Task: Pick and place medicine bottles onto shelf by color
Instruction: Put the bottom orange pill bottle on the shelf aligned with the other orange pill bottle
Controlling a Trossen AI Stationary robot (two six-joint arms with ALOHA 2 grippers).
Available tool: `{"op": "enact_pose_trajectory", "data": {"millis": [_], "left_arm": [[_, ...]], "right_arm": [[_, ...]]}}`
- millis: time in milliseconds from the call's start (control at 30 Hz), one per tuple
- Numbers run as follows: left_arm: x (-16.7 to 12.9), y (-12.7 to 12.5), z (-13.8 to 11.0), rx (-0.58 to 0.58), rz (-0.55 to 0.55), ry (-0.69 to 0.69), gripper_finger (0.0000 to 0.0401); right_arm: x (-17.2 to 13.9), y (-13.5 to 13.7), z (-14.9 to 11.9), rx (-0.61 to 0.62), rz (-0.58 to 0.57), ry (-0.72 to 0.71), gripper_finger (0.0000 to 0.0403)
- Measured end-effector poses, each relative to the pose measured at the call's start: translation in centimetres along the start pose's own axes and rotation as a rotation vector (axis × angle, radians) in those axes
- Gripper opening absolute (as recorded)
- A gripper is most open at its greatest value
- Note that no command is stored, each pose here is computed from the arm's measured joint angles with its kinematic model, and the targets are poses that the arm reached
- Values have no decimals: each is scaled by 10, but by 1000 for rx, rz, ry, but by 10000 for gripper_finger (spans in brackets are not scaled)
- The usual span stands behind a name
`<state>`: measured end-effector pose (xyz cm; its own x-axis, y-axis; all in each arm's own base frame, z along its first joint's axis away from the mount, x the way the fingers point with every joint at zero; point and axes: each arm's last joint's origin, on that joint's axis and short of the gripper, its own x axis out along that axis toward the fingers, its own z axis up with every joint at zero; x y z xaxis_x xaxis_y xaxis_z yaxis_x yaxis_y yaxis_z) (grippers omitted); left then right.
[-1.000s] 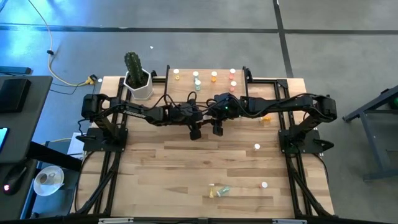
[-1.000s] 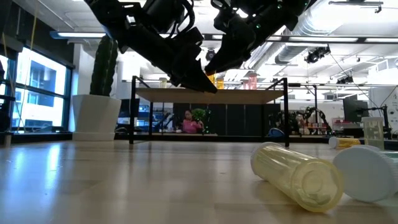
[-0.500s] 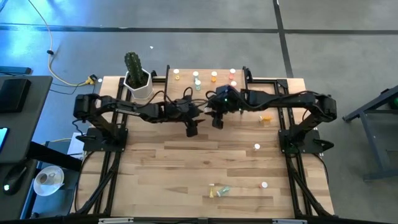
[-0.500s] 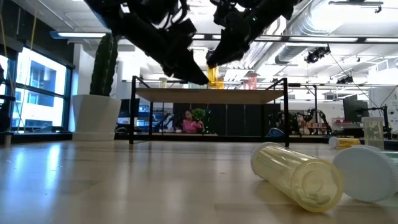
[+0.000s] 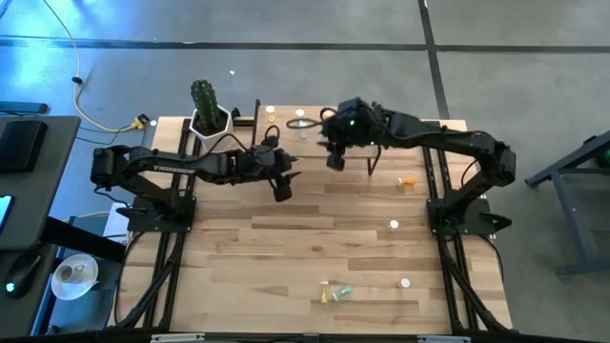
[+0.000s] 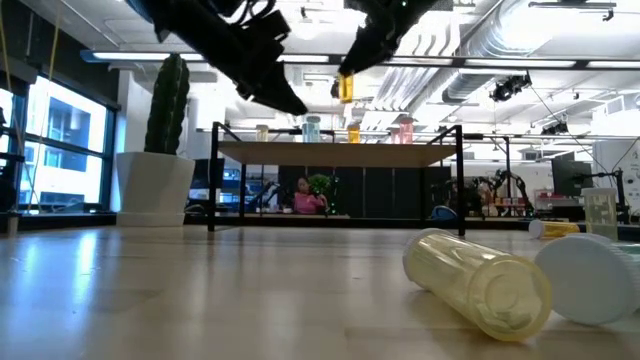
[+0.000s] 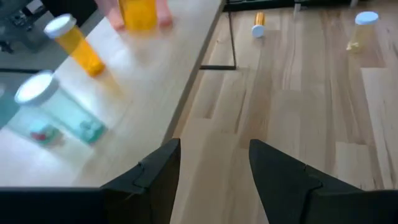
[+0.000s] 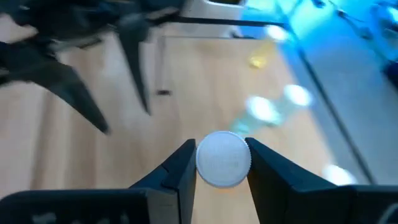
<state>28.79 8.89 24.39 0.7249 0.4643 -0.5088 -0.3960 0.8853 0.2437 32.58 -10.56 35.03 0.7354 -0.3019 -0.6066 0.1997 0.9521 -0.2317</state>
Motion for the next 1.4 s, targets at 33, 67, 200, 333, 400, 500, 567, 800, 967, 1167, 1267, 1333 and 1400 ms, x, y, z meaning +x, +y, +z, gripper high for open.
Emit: {"op": "enact_pose_trajectory", "data": {"millis": [33,67,200,333,400,500,567,800,967,1167,1267,1333,1400], "left_arm": [[-2,2,-3,-12,-2,-9,180],[-3,4,-5,-30,-5,-30,180],[-11,12,-19,-107,0,-81,180],[-18,18,-30,-157,25,-129,180],[-20,21,-33,-174,33,-139,180],[-22,22,-34,-177,38,-142,180],[-22,22,-34,-177,38,-141,180],[-22,22,-34,-177,32,-143,180],[-22,22,-34,-176,21,-140,180],[-22,22,-34,-175,23,-140,180],[-22,22,-34,-176,23,-139,180],[-22,22,-34,-175,22,-139,180],[-22,22,-34,-175,22,-139,180]], "right_arm": [[-6,-3,3,-6,-23,8,108],[-15,-6,8,-15,-47,0,108],[-52,-15,20,-32,-85,-87,108],[-92,-20,22,-44,-127,-178,108],[-109,-24,19,-25,-155,-210,108],[-119,-29,9,13,-176,-216,108],[-115,-31,-1,42,-187,-202,108],[-59,-34,-41,160,-157,-214,108],[-29,-33,-53,223,-110,-164,108],[-2,-38,-48,228,-66,-114,108],[5,-42,-47,252,-56,-106,108],[9,-44,-47,266,-60,-98,108],[14,-46,-49,275,-61,-85,108]]}}
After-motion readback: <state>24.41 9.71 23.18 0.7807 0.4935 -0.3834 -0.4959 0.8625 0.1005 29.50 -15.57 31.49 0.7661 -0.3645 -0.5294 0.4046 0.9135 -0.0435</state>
